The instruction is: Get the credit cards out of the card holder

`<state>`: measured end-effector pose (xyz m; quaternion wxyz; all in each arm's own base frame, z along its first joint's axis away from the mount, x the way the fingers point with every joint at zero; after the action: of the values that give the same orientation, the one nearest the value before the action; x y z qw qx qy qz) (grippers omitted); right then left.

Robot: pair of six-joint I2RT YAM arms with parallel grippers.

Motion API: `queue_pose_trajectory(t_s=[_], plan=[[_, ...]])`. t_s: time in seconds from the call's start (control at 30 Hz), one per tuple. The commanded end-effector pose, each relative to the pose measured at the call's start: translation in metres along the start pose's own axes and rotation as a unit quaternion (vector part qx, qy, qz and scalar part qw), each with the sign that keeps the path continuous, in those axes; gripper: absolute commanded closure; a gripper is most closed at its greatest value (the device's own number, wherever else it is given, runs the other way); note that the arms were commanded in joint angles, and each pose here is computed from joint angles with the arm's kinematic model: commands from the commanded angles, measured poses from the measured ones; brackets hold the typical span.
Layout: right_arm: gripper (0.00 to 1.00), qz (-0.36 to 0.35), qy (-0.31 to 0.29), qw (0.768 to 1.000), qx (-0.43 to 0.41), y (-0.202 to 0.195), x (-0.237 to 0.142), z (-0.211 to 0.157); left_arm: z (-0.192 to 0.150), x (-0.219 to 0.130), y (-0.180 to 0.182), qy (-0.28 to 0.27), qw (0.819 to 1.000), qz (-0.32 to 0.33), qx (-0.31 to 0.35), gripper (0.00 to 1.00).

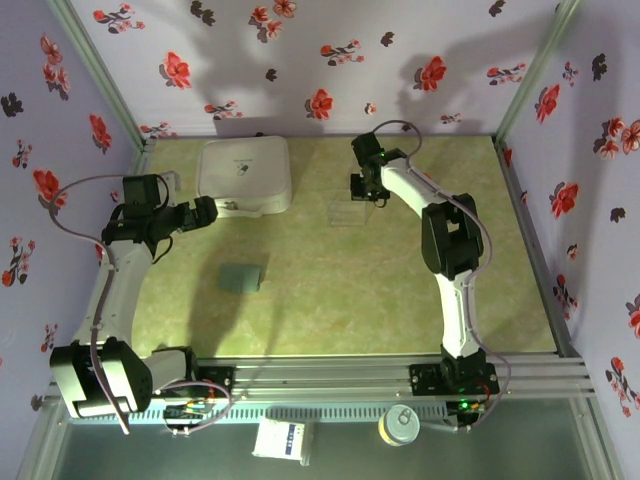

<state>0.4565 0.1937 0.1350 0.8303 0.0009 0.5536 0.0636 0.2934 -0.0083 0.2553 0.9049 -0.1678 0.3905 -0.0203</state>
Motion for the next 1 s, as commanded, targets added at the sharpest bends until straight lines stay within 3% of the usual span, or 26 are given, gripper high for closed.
queue_pose_trajectory(t_s=[0.0,0.4,0.97], plan=[[0.89,-0.012,-0.003,1.0,0.011,0.003,0.002,0.004,-0.006,0.003,0.002,0.018,1.0,-0.004,-0.007,0.0],[0.82,-0.027,0.0,0.999,0.02,-0.001,0.005,0.0,-0.006,0.005,0.003,0.022,1.0,-0.002,-0.008,0.0],[0.78,-0.011,-0.033,0.999,0.02,0.002,-0.034,0.011,-0.006,0.007,0.003,0.024,1.0,-0.001,-0.019,0.0]])
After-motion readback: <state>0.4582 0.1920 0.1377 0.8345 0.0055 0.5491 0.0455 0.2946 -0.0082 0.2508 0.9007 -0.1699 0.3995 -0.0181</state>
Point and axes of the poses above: each hand's point on the last joint's axis, 136 mm out from that joint toward the fingers, its own x axis out along the fingers, its own y axis along the line the jaws close on, z = x × y, the point moved 7 cm from there along -x, back along the fingers, and after that the axes turned 4 degrees about -x, right-handed, at the moved point
